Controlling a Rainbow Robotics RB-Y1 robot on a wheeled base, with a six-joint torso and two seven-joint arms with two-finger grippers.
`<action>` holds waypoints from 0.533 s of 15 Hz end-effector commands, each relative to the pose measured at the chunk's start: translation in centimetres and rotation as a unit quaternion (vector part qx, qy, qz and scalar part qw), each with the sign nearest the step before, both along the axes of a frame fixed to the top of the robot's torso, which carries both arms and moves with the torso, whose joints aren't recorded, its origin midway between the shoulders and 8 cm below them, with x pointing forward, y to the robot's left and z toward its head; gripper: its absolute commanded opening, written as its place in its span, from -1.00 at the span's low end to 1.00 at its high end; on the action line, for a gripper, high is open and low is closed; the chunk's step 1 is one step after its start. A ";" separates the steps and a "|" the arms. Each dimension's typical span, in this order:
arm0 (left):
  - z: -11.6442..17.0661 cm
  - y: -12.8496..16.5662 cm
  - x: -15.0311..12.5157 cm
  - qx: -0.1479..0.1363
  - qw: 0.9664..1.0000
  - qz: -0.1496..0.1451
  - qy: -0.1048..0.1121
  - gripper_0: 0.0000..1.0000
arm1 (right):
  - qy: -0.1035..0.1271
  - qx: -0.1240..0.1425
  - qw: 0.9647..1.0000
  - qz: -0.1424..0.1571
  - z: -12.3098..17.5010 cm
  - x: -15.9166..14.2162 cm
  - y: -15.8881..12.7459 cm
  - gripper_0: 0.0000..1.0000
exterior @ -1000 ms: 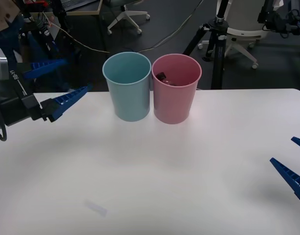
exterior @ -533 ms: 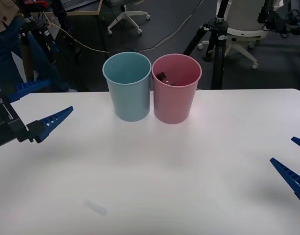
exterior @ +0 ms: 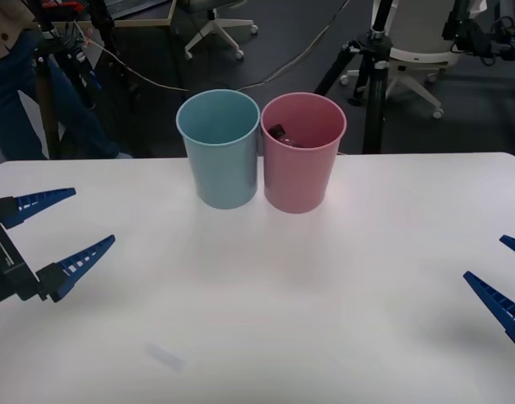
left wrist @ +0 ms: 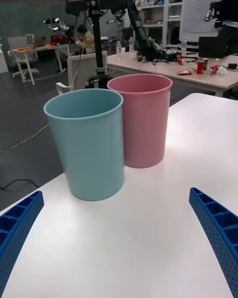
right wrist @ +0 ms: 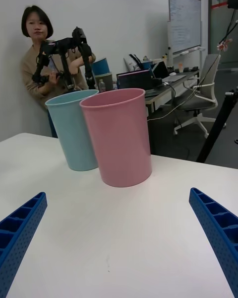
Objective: Grasp the object on the table and drop it into the matching bin: aluminum can to the light blue bin, PET bottle to the pink bin.
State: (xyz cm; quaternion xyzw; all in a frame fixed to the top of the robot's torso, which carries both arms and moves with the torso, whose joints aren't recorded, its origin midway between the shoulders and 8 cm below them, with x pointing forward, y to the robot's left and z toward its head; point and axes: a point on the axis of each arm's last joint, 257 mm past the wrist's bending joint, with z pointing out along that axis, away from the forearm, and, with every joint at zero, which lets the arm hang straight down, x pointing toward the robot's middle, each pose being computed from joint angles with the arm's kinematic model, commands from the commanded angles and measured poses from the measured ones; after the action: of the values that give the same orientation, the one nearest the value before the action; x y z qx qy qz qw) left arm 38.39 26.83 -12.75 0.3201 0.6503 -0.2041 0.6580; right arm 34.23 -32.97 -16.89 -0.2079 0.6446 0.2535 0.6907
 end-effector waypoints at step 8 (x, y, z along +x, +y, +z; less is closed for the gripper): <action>-1.9 2.4 -3.4 -0.028 0.998 0.052 0.026 1.00 | 0.000 0.000 1.000 0.000 0.0 0.0 0.0 1.00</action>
State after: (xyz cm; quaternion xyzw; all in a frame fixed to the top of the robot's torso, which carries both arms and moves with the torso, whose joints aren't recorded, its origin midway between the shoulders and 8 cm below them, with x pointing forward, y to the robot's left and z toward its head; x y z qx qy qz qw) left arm 35.03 29.22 -14.59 0.2625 0.6764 -0.1959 0.6597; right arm 34.23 -32.97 -16.89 -0.2079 0.6445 0.2535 0.6907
